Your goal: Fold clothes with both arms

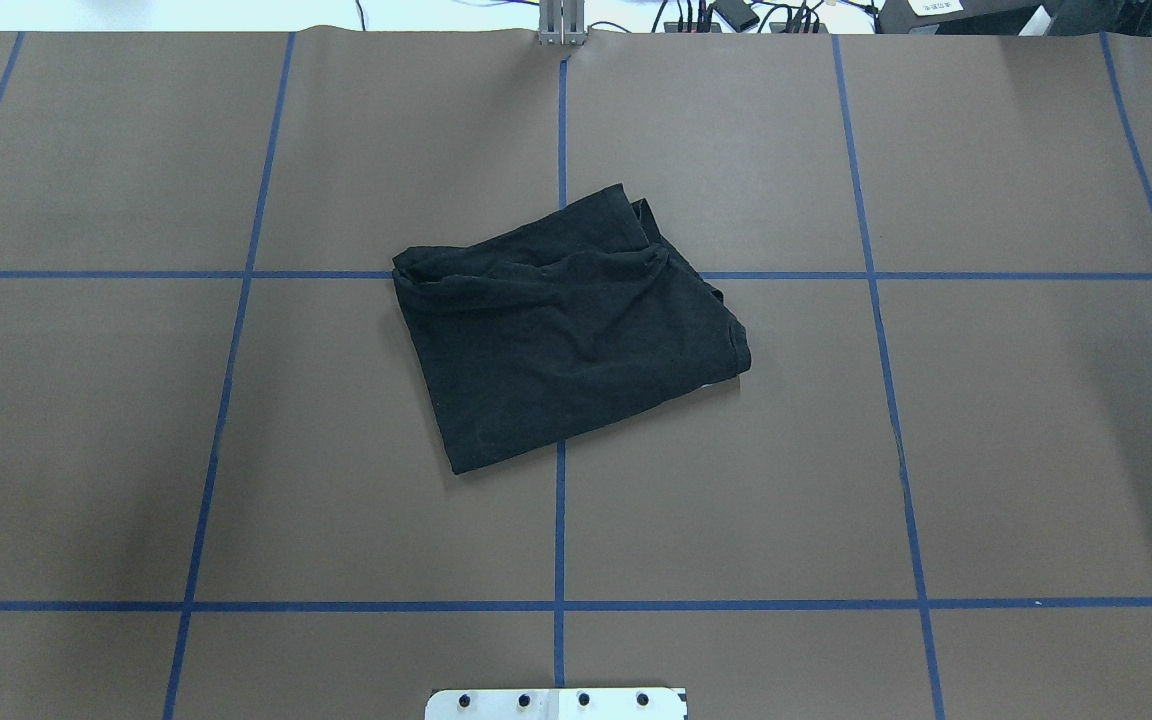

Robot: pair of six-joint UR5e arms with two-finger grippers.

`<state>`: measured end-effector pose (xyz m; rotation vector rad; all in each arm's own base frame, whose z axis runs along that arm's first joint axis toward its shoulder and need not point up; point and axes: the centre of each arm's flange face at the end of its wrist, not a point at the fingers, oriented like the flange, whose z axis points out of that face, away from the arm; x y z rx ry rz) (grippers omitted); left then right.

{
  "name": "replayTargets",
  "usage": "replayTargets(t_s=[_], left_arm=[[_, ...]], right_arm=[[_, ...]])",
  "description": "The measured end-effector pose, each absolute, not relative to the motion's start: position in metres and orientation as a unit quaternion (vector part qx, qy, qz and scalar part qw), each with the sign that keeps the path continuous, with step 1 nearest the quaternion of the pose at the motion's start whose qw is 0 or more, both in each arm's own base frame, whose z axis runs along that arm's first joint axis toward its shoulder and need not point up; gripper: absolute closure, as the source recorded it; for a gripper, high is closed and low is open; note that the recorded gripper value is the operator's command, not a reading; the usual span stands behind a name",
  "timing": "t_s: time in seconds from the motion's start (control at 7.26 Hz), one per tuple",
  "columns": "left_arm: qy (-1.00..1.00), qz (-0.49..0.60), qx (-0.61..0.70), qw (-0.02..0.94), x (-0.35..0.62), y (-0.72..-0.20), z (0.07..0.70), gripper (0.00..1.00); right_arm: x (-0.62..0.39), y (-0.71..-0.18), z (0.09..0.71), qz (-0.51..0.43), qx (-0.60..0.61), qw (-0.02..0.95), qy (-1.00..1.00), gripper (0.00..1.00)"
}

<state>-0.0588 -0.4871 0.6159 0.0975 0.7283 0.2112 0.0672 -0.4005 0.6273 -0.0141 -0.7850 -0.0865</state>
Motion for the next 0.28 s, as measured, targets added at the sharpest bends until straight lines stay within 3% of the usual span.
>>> replayTargets(t_s=[0.28], left_arm=[[0.355, 0.104, 0.049, 0.928, -0.0588, -0.4874, 0.6147, 0.0]], right_arm=[[0.0672, -0.4005, 0.6273, -0.042, -0.007, 0.923, -0.382, 0.0]])
